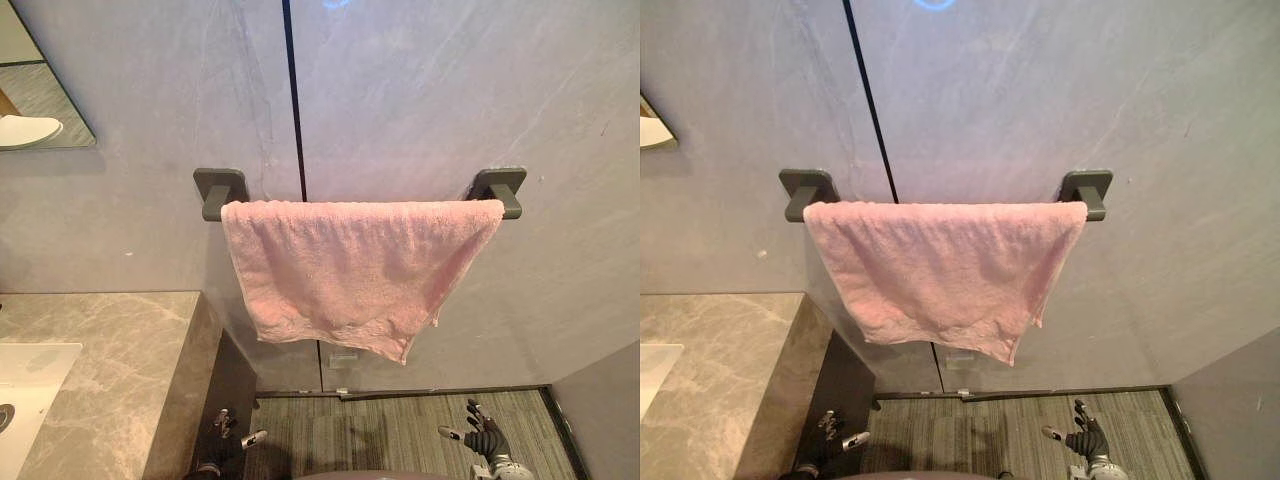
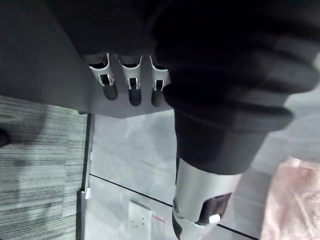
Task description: Organize washtable
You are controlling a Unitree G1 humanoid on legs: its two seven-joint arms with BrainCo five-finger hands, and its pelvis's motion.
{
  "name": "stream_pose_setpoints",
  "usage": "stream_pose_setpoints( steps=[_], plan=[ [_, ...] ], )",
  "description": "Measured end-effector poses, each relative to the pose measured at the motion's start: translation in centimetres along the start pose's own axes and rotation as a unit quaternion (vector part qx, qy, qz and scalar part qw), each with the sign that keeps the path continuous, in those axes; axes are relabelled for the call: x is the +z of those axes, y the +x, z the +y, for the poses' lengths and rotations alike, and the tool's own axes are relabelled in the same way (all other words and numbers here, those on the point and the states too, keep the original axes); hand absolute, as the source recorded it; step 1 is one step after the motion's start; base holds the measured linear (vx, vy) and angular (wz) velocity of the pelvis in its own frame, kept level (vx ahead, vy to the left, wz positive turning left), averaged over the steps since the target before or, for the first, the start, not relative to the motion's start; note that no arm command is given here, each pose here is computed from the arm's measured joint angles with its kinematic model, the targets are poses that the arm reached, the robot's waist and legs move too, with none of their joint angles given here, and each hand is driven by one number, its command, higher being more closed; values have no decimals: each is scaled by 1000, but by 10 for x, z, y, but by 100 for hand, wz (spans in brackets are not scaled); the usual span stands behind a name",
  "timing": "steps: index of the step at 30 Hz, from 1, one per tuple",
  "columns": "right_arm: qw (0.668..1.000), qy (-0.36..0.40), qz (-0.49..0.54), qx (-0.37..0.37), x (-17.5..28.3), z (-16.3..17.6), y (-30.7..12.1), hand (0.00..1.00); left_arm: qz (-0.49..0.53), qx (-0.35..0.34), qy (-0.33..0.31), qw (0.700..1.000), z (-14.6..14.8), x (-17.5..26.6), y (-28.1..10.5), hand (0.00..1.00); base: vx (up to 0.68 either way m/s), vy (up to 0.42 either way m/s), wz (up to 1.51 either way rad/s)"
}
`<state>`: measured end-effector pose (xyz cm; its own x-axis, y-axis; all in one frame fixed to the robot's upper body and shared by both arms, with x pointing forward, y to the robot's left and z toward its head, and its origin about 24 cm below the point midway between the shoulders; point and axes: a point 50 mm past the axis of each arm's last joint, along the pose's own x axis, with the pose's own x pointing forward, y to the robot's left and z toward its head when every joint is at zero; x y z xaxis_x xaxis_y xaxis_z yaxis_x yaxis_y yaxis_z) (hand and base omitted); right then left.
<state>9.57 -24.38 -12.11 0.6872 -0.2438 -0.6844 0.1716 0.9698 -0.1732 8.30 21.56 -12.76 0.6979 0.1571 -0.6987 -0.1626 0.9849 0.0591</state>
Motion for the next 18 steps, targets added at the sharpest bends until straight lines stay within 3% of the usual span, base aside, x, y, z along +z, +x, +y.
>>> stream_pose_setpoints(
  steps=[12,18],
  plan=[
    [1000,-12,20,17,-3,8,6,0,23,5,8,1000,-1,-8,1,0,1,0,-5],
    [999,-21,-4,43,18,25,18,0,-1,-2,15,1000,-5,10,12,0,23,-12,-21]
  ],
)
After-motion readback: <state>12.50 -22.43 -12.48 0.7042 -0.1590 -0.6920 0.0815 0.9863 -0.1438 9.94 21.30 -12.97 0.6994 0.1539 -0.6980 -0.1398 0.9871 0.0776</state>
